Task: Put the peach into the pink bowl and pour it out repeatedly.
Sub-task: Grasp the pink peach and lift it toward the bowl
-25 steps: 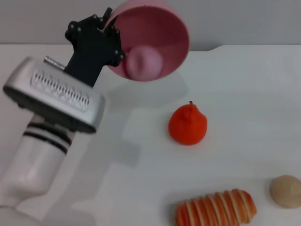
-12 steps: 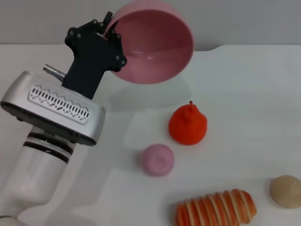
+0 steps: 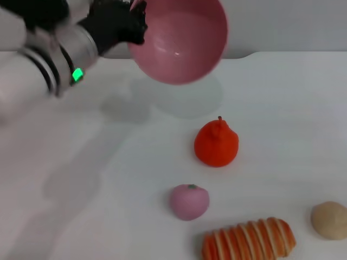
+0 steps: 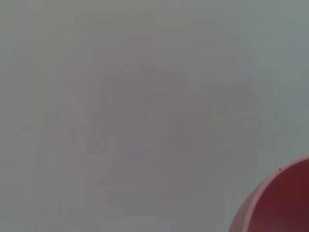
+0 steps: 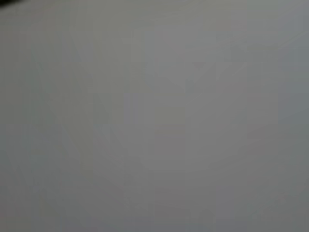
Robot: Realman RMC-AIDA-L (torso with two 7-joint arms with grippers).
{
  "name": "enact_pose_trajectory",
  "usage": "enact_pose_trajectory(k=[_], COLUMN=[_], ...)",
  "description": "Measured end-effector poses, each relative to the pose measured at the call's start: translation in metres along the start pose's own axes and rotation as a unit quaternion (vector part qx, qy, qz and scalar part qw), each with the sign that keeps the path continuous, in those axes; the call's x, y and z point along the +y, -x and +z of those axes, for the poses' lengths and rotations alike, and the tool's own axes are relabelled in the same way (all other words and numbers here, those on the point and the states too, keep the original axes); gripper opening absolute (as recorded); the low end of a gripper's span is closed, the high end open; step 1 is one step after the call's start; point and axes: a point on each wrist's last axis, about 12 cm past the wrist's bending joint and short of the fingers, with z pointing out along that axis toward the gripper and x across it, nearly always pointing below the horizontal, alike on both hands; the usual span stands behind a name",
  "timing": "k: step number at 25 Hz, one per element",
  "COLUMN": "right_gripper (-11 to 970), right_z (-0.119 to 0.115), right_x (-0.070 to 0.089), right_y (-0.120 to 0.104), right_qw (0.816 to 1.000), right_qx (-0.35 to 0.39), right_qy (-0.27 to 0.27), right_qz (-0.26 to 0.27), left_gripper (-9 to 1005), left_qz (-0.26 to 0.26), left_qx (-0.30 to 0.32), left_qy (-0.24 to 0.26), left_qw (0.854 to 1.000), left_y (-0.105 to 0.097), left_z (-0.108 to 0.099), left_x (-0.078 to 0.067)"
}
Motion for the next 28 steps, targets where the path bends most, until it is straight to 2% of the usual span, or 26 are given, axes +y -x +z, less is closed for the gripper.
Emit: enact_pose_trajectory(k=[1,3,4,5,6,7,10,11,13,16,19,24,28], right_gripper=[584,584,584,584,584,584,584,584,584,584,584,584,583], right_z=[0.004,0.014,0.020,0.024,0.030,0.035,0.051,0.059,0.069,0.086,0.100,0.102,0.100], right_x=[0.002,0.008,0.012,0.017,0.021,0.026,0.044,0.052,0.061,0.072,0.087,0.121,0.147], right_y=[0.003,0.010,0.014,0.016,0.021,0.024,0.034,0.038,0.041,0.035,0.017,-0.031,-0.063], right_qw=[0.999,0.992,0.986,0.978,0.968,0.956,0.904,0.875,0.833,0.757,0.697,0.628,0.601], right_qx=[0.009,0.036,0.054,0.076,0.099,0.127,0.224,0.270,0.336,0.452,0.529,0.603,0.622], right_qy=[0.029,0.097,0.134,0.167,0.205,0.241,0.346,0.388,0.430,0.462,0.478,0.490,0.501], right_qz=[0.023,0.067,0.085,0.101,0.107,0.112,0.111,0.102,0.093,0.093,0.078,0.049,0.032], left_gripper=[46,46,46,46,46,46,45,45,45,45,45,45,45], left_qz=[0.000,-0.081,-0.096,-0.096,-0.114,-0.144,-0.162,-0.170,-0.167,-0.165,-0.161,-0.171,-0.176], left_qx=[0.000,0.067,0.085,0.085,0.104,0.145,0.168,0.195,0.212,0.226,0.263,0.272,0.274], left_qy=[0.000,-0.058,-0.069,-0.069,-0.080,-0.106,-0.118,-0.110,-0.101,-0.095,-0.082,-0.083,-0.084], left_qw=[1.000,0.993,0.989,0.989,0.985,0.973,0.965,0.960,0.958,0.955,0.948,0.943,0.942], left_y=[0.000,0.022,0.024,0.024,0.027,0.027,0.025,0.020,0.018,0.017,0.013,0.009,0.007], left_z=[0.000,0.008,0.009,0.009,0.010,0.013,0.014,0.016,0.016,0.016,0.012,0.008,0.008], left_x=[0.000,0.034,0.043,0.043,0.052,0.065,0.073,0.083,0.087,0.089,0.095,0.096,0.094])
